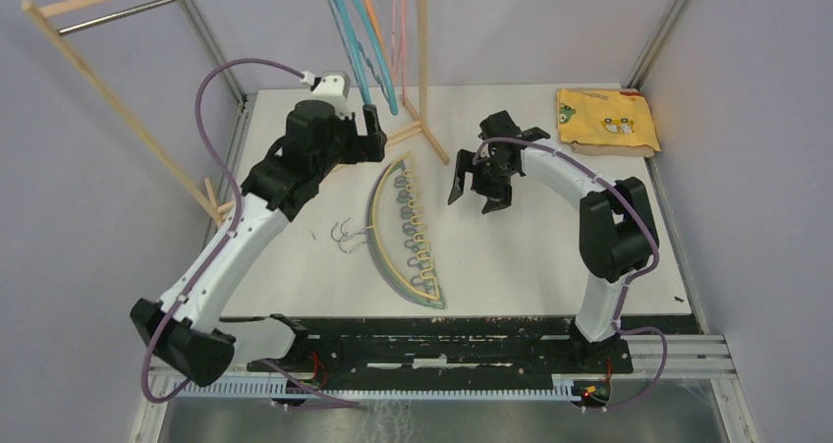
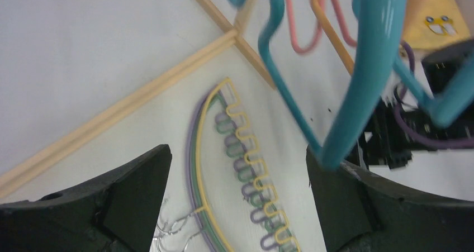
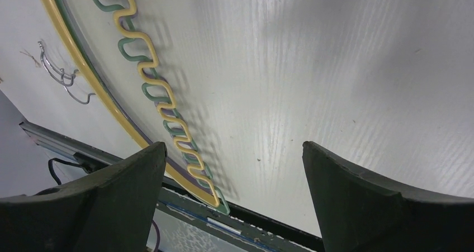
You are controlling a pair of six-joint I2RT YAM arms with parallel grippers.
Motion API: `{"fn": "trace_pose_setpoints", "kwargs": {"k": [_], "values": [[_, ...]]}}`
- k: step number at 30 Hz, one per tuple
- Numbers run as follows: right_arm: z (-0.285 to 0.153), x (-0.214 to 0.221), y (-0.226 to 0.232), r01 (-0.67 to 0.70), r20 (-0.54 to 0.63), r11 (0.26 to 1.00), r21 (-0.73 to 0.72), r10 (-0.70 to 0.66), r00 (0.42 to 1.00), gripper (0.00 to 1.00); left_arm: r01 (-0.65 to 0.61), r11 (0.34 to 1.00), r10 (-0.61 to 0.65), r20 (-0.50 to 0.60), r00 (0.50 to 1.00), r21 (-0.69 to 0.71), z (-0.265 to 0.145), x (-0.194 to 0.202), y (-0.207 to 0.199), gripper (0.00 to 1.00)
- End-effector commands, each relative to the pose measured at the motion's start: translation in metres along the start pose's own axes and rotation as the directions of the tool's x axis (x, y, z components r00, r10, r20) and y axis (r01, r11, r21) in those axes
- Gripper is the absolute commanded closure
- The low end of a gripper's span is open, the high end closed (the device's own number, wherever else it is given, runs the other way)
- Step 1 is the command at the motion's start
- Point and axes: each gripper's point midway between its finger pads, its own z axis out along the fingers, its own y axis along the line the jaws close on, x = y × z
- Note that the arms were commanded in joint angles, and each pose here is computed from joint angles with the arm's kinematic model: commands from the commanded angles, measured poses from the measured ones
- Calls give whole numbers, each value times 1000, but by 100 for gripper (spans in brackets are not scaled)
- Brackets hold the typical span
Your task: Organize the hangers
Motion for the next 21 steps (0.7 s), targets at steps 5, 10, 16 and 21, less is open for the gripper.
{"fn": "trace_pose_setpoints", "kwargs": {"k": [5,10,16,21], "values": [[-14,0,64,174,65,984,-29,-172,983,0,53,963,-52,-9,999,264,-53,51,-21,5],[8,14,117,241,59,969,-57,-237,970,0,72,980,-54,-101,993,186,-55,87,-3,10],[52,18,164,265,64,960,-88,-260,963,7,145,981,-132,-107,986,126,-63,100,9,14],[94,26,188,259,39,959,-119,-256,966,18,163,984,-158,-79,984,64,-73,98,23,16]]}}
